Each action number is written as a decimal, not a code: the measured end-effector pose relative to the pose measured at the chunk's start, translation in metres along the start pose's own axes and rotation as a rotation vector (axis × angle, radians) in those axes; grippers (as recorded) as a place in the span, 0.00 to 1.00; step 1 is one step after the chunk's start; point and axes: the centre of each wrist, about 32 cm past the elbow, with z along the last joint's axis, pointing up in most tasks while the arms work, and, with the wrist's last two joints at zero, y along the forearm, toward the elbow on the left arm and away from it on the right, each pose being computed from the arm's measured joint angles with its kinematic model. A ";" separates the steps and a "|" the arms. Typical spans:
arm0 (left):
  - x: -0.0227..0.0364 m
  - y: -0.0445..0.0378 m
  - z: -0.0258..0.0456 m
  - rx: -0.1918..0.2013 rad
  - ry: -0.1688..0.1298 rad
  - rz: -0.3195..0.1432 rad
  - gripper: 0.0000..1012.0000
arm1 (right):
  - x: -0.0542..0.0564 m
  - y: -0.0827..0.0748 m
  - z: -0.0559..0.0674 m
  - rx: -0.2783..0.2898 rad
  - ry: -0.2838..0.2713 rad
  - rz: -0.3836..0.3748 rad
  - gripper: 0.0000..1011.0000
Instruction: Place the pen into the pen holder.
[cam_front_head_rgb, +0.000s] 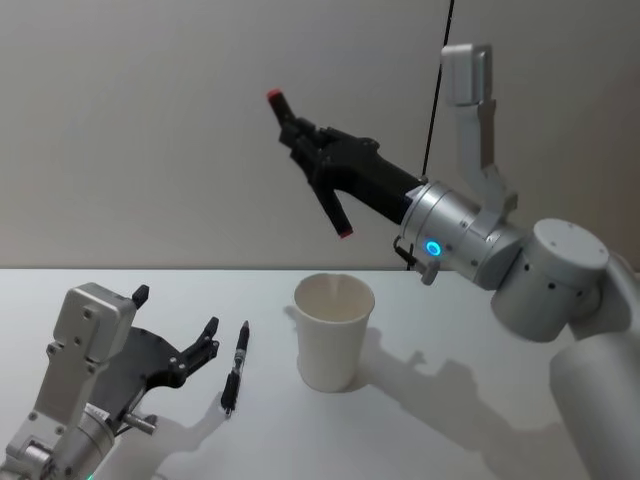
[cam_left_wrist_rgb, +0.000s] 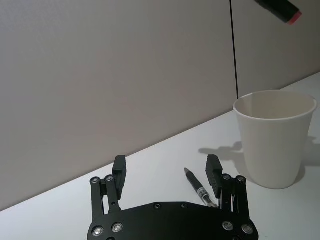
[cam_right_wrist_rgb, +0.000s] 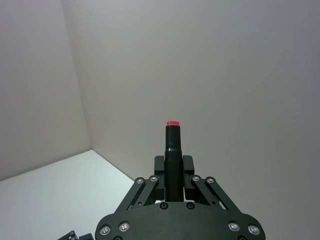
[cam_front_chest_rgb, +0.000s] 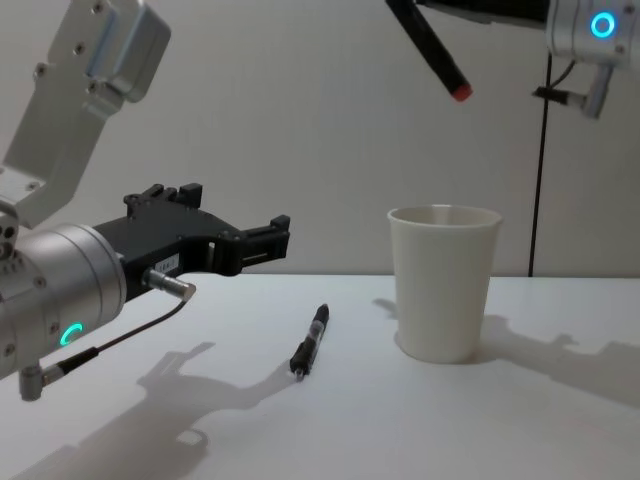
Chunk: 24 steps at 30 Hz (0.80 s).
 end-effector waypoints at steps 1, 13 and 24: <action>0.0000 0.0000 0.0000 0.000 0.000 0.000 0.99 | 0.000 0.000 -0.001 0.005 -0.012 0.008 0.20; 0.0000 0.0000 0.0000 0.000 0.000 0.000 0.99 | -0.003 0.009 -0.026 0.002 -0.159 0.075 0.20; 0.0000 0.0000 0.0000 0.000 0.000 0.000 0.99 | -0.004 0.013 -0.046 -0.056 -0.213 0.042 0.20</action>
